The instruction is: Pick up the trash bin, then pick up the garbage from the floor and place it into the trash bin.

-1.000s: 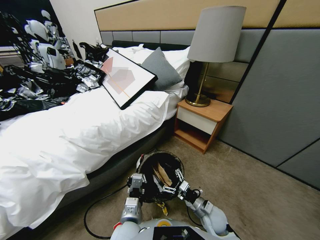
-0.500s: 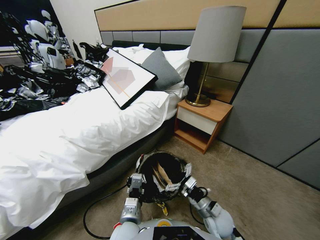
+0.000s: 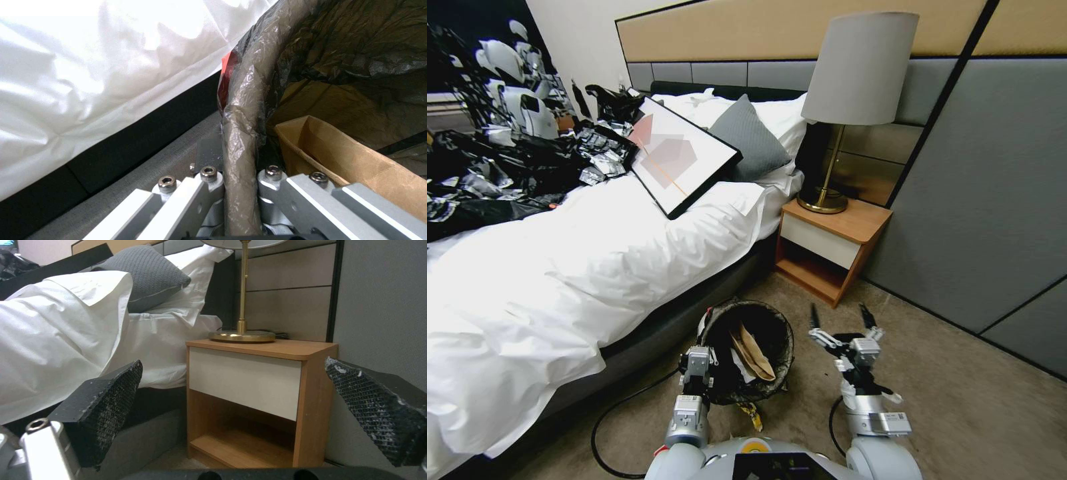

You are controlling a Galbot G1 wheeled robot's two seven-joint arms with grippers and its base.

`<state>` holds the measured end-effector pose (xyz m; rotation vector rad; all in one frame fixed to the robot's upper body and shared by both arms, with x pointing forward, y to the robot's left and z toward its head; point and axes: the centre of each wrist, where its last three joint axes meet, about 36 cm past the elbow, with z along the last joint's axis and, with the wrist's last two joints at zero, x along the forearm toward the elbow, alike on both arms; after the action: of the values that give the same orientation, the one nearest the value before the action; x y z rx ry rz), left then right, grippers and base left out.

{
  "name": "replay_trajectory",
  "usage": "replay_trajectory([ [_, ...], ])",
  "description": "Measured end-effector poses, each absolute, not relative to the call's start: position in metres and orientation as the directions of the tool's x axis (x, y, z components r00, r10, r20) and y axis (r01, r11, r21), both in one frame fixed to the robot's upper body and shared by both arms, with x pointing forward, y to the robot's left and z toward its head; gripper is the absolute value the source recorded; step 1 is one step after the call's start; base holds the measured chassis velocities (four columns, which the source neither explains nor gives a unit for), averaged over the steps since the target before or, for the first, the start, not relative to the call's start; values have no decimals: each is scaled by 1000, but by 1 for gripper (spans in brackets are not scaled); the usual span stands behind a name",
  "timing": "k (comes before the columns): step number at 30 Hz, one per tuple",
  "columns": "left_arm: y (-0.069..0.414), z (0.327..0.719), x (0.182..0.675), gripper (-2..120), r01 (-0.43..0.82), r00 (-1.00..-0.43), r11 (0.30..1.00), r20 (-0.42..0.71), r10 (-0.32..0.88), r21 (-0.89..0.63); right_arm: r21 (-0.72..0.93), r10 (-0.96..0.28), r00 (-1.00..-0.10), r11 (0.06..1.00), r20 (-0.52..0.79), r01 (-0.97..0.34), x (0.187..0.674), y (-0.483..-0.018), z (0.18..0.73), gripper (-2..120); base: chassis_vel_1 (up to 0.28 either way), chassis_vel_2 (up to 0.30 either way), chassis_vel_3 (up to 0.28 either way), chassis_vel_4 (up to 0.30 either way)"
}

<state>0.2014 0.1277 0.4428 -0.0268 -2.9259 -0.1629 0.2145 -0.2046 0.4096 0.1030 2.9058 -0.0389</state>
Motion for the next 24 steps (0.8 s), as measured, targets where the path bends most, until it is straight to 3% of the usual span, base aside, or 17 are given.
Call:
replay_trajectory([
  [24, 127, 443, 203, 1, 24, -979, 994, 206, 2, 102, -28, 50, -969, 998, -242, 59, 221, -212, 402, 100, 0, 0, 0, 0],
])
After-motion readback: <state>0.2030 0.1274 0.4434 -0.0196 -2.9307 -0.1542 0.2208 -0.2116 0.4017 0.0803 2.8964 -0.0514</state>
